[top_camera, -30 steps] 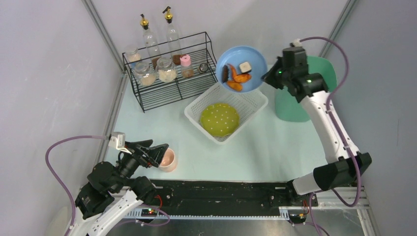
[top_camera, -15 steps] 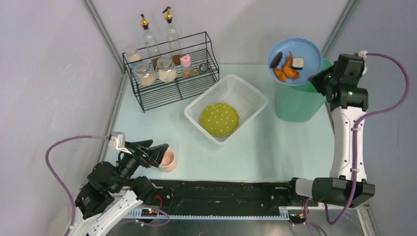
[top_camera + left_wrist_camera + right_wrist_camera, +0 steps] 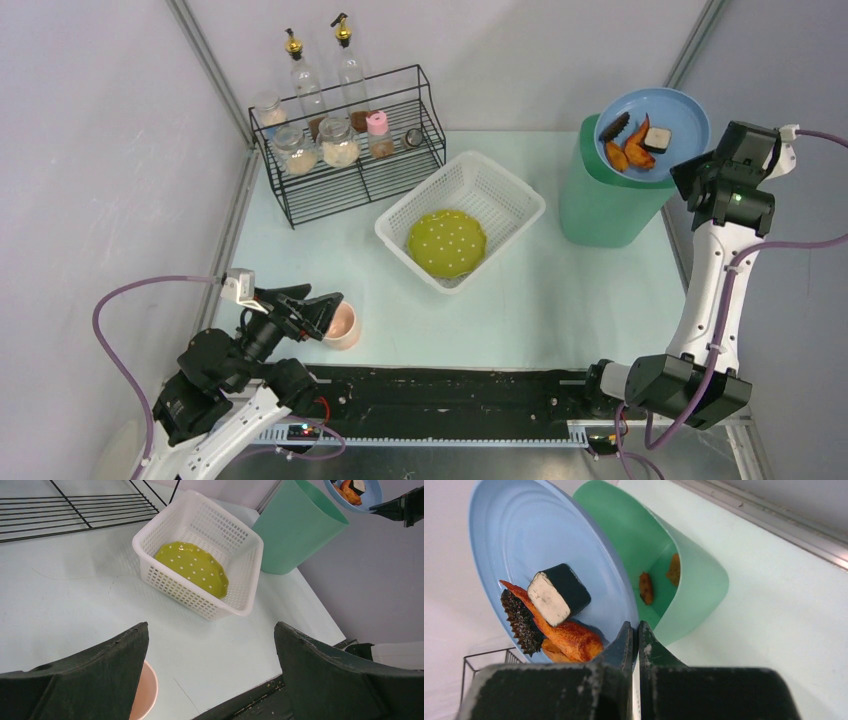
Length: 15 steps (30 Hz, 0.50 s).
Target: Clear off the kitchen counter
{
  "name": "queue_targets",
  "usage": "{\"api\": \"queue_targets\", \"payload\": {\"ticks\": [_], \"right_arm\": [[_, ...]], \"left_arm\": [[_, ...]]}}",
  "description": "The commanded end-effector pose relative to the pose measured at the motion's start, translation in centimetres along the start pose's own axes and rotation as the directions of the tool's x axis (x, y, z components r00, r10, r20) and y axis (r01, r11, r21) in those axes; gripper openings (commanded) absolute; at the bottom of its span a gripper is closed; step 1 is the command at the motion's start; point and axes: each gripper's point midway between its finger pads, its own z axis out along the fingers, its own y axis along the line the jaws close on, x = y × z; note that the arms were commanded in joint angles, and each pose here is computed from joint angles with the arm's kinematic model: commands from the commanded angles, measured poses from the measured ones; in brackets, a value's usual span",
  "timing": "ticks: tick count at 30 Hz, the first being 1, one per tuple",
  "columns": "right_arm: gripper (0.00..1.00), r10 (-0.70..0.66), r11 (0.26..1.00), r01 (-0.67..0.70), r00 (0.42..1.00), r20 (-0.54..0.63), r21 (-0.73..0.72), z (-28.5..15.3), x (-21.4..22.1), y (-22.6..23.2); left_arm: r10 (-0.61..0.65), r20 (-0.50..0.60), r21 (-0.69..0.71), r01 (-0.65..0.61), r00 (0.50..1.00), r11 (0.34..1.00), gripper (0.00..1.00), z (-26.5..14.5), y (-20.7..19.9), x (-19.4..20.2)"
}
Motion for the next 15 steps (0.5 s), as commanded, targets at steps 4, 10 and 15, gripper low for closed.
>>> {"api": "queue_targets", "payload": {"ticks": [4, 10, 15], "right_arm": [[0.00, -0.047, 0.998, 0.041, 0.985, 0.168, 0.042, -0.1, -3.8, -0.3], [0.00, -0.085, 0.993, 0.064, 0.972, 0.221, 0.098, 0.4, -5.3, -0.9], [0.00, -0.138, 0.983, 0.100, 0.957, 0.256, 0.155, 1.6, -5.9, -1.1]], "left_arm": [[-0.066, 0.143, 0.107, 0.051, 0.988, 0.993, 0.98, -2.7, -0.8, -2.4], [-0.064, 0.139, 0.105, 0.050, 0.988, 0.993, 0.98, -2.7, -0.8, -2.3], [-0.067, 0.143, 0.107, 0.052, 0.987, 0.993, 0.98, -2.8, -0.8, -2.4]]}}
